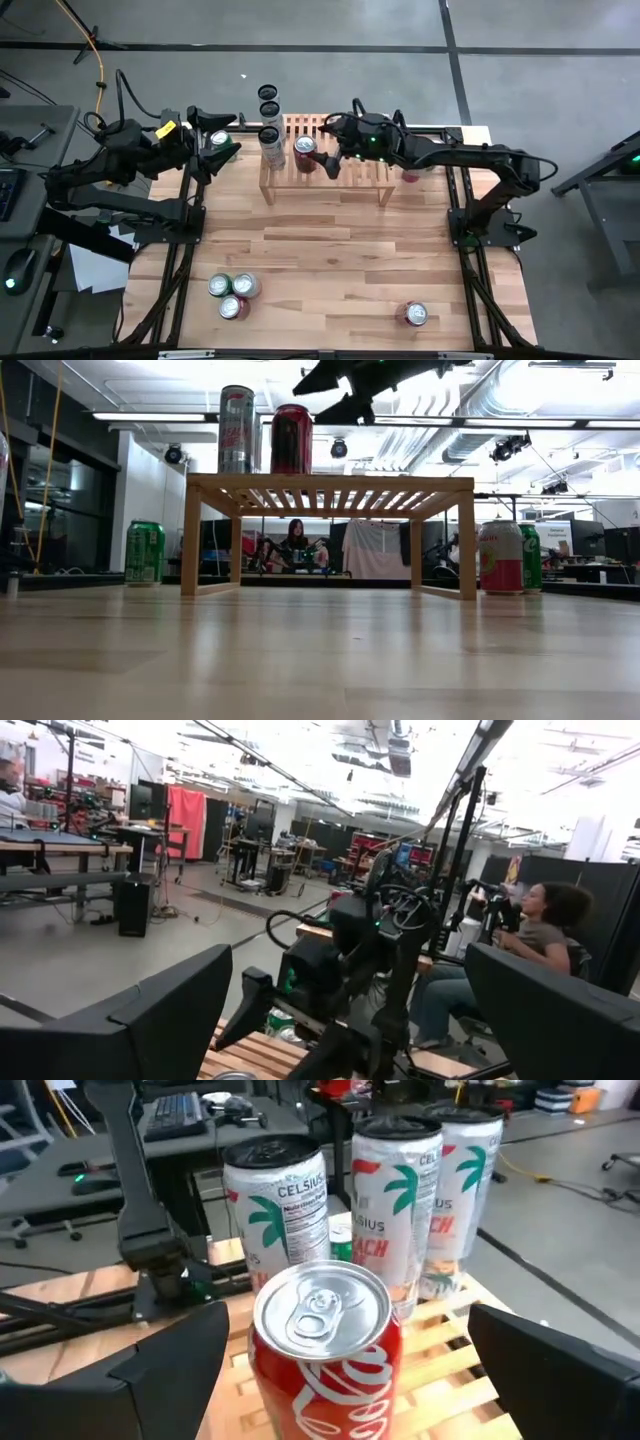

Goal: Place canned beverage on shelf
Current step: Put the top left red-white soda can on the shelf, then put the left red-white soda can on the shelf aligned with the other red-white soda can

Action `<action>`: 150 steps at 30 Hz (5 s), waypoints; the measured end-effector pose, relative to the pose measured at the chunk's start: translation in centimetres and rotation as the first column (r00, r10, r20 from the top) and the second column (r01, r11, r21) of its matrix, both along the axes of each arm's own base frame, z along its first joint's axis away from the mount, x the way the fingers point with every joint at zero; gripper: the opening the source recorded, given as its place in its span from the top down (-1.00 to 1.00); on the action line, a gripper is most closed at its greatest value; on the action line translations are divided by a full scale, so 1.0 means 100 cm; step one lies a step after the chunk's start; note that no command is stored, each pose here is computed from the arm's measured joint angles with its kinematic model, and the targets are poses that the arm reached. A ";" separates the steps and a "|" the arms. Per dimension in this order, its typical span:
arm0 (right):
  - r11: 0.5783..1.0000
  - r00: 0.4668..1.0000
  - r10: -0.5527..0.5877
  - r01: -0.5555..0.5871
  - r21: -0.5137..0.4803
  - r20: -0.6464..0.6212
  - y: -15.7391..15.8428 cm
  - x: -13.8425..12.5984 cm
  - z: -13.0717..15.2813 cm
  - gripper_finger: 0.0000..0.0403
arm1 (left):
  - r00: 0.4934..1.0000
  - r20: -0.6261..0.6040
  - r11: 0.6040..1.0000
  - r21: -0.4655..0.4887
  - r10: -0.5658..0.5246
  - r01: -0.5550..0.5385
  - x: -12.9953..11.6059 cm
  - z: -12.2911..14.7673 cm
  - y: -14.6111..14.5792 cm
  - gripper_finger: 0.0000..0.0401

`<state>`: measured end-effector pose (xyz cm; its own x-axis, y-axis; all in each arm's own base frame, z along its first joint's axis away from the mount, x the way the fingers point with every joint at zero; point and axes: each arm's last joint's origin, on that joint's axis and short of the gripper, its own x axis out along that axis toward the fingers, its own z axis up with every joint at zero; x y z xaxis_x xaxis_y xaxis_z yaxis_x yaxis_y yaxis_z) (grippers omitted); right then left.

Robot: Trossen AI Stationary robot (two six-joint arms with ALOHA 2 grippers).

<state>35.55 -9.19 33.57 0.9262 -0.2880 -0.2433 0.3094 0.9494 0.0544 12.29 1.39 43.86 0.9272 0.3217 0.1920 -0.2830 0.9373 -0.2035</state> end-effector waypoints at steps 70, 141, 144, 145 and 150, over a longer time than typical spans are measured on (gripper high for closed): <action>0.999 0.999 0.042 -0.043 0.033 0.016 -0.008 0.046 -0.029 -0.41 | 1.000 -0.004 1.000 -0.013 0.008 -0.008 0.002 -0.001 0.000 -0.96; 0.977 0.948 -0.199 0.212 0.028 -0.249 0.045 -0.177 0.087 -0.73 | 1.000 -0.022 1.000 -0.006 0.020 -0.020 0.003 -0.002 0.001 -0.96; 0.977 0.948 -0.199 0.212 0.028 -0.249 0.045 -0.177 0.087 -0.73 | 1.000 -0.022 1.000 -0.005 0.020 -0.020 0.003 -0.002 0.001 -0.96; 0.977 0.948 -0.199 0.212 0.028 -0.249 0.045 -0.177 0.087 -0.73 | 1.000 -0.022 1.000 -0.005 0.020 -0.020 0.003 -0.002 0.001 -0.96; 0.977 0.948 -0.198 0.212 0.028 -0.249 0.045 -0.177 0.087 -0.73 | 0.999 -0.027 1.000 0.009 0.026 -0.025 0.003 -0.002 0.001 -0.96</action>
<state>17.87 -4.69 42.30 0.7594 -0.4456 -0.4741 0.5072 0.8618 0.0024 12.54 1.46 43.64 0.9236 0.3437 0.1700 -0.3121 0.9314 -0.1873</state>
